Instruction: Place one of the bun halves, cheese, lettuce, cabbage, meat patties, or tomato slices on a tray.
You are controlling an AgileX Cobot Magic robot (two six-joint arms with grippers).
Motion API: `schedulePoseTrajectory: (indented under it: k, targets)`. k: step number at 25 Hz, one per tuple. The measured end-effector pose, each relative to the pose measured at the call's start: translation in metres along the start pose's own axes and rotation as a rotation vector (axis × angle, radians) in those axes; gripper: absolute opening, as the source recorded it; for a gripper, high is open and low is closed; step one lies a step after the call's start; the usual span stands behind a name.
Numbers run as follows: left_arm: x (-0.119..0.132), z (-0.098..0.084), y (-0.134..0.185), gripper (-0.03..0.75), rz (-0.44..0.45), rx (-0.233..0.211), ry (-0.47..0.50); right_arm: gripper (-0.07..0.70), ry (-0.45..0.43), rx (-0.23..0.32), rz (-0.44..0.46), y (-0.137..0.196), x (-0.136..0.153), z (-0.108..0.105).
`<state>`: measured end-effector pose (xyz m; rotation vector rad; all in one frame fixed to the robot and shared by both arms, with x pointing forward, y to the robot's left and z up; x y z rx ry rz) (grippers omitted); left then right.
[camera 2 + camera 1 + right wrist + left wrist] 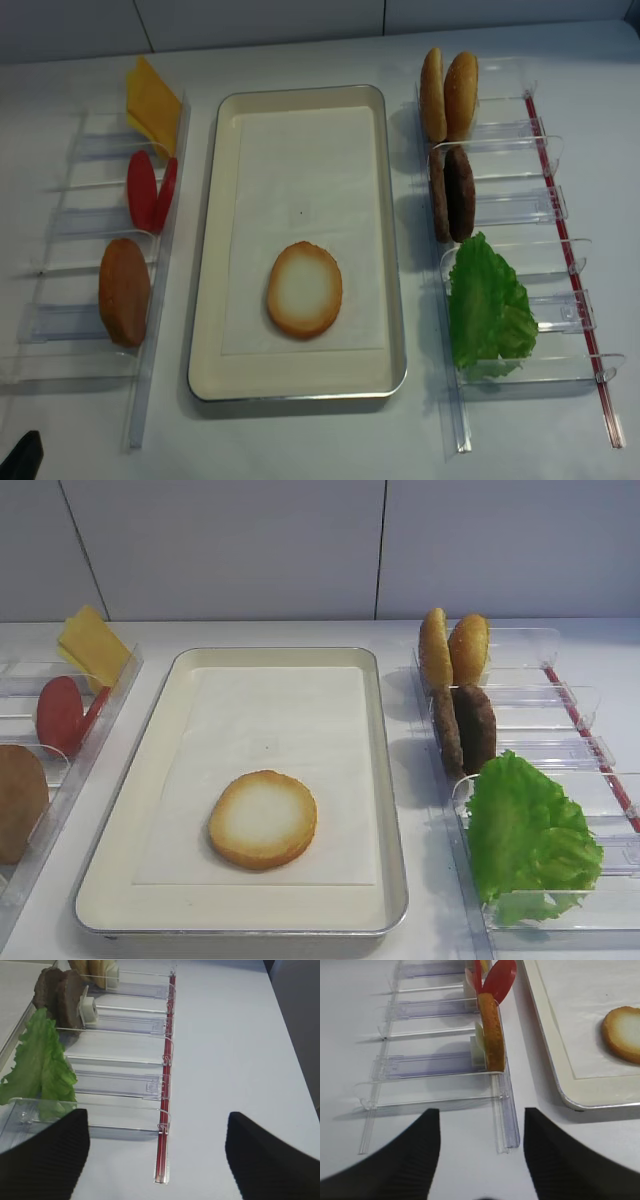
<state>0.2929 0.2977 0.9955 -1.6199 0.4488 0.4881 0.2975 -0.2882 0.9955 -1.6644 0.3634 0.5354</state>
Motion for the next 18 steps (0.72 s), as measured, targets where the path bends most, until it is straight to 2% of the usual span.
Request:
schedulePoseTrajectory:
  k: [5,18]
  targets:
    - [0.0,0.0,0.0,0.377,0.0,0.0,0.0,0.577,0.0,0.0,0.0,0.0,0.0,0.0]
    - [0.0,0.0,0.0,0.363,0.0,0.0,0.0,0.577,0.0,0.0,0.0,0.0,0.0,0.0]
Point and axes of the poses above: a point on each arm's last joint axis where the gripper is mounted, x pointing out along that axis toward the gripper, z along the wrist's bending axis when the last joint is at zero, y = z × x, the point moved 8 cm from there along x, pointing out along that axis toward the gripper, and after that the axes turned 6 degrees about -x, right-handed, at the moved point
